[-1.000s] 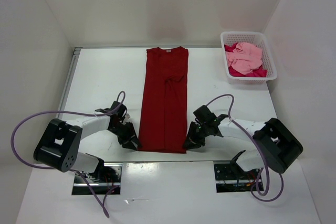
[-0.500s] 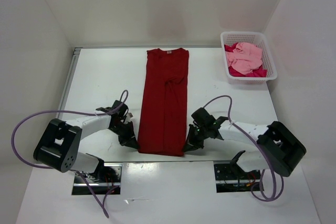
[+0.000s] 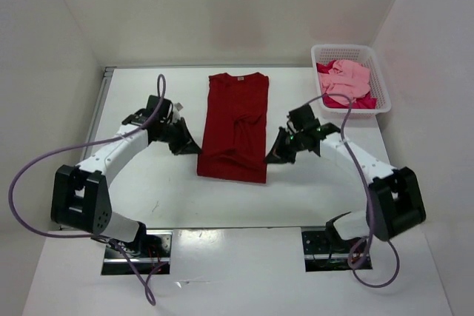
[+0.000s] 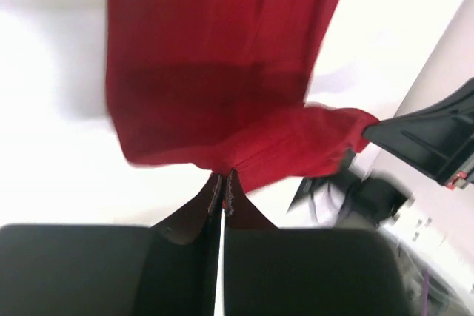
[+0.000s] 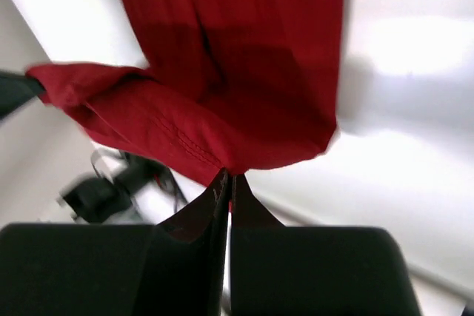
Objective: Fold and stack the t-shirts
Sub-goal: Fold the folded rectangular tshirt in 1/3 of the way
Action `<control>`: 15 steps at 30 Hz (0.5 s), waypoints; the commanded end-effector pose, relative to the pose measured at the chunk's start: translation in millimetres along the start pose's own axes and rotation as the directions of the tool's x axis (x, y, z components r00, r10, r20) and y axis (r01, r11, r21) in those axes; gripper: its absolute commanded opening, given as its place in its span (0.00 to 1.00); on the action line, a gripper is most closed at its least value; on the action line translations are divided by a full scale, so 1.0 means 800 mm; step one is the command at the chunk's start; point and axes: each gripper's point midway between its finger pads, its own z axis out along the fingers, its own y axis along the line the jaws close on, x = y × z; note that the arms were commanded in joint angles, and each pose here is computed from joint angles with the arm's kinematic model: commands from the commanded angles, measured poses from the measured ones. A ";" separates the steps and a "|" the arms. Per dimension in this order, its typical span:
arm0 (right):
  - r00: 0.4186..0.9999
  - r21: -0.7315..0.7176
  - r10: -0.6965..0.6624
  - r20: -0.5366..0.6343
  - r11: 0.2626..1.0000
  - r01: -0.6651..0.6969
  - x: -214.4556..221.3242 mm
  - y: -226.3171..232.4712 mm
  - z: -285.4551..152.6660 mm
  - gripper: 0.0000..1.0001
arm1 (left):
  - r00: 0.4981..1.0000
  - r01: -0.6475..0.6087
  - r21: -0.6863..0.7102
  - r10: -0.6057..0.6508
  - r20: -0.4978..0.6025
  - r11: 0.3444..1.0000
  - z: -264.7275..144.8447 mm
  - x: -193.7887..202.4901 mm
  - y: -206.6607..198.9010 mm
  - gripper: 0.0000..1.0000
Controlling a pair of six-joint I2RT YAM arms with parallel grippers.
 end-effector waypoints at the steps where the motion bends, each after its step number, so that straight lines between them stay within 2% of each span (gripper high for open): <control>1: 0.989 0.029 -0.101 0.106 0.995 0.099 -0.075 0.006 -0.001 0.00 | 0.987 -0.001 0.053 -0.007 0.162 0.999 0.009 -0.075 -0.037 0.00; 2: 0.982 0.006 -0.118 0.146 0.993 0.118 -0.100 0.023 -0.005 0.00 | 0.976 0.002 0.032 -0.009 0.216 0.999 0.010 -0.094 -0.038 0.00; 3: 0.980 0.022 -0.112 0.162 0.994 0.110 -0.123 0.016 0.006 0.00 | 0.967 -0.008 0.042 -0.003 0.256 0.999 0.011 -0.112 -0.047 0.00; 4: 0.980 0.021 -0.106 0.171 0.994 0.104 -0.136 0.019 0.009 0.00 | 0.965 0.010 0.024 -0.016 0.262 1.000 0.021 -0.127 -0.041 0.00; 6: 0.968 0.020 -0.124 0.220 0.992 0.122 -0.176 0.028 0.007 0.00 | 0.949 -0.009 0.046 -0.006 0.317 0.999 0.022 -0.159 -0.060 0.00; 10: 0.958 0.037 -0.115 0.264 0.993 0.109 -0.245 0.024 0.028 0.00 | 0.943 0.032 0.029 -0.040 0.332 0.999 0.048 -0.204 -0.051 0.00; 15: 0.957 0.056 -0.124 0.261 0.992 0.113 -0.281 0.011 0.053 0.00 | 0.948 0.050 -0.024 -0.040 0.315 0.998 0.088 -0.224 -0.027 0.02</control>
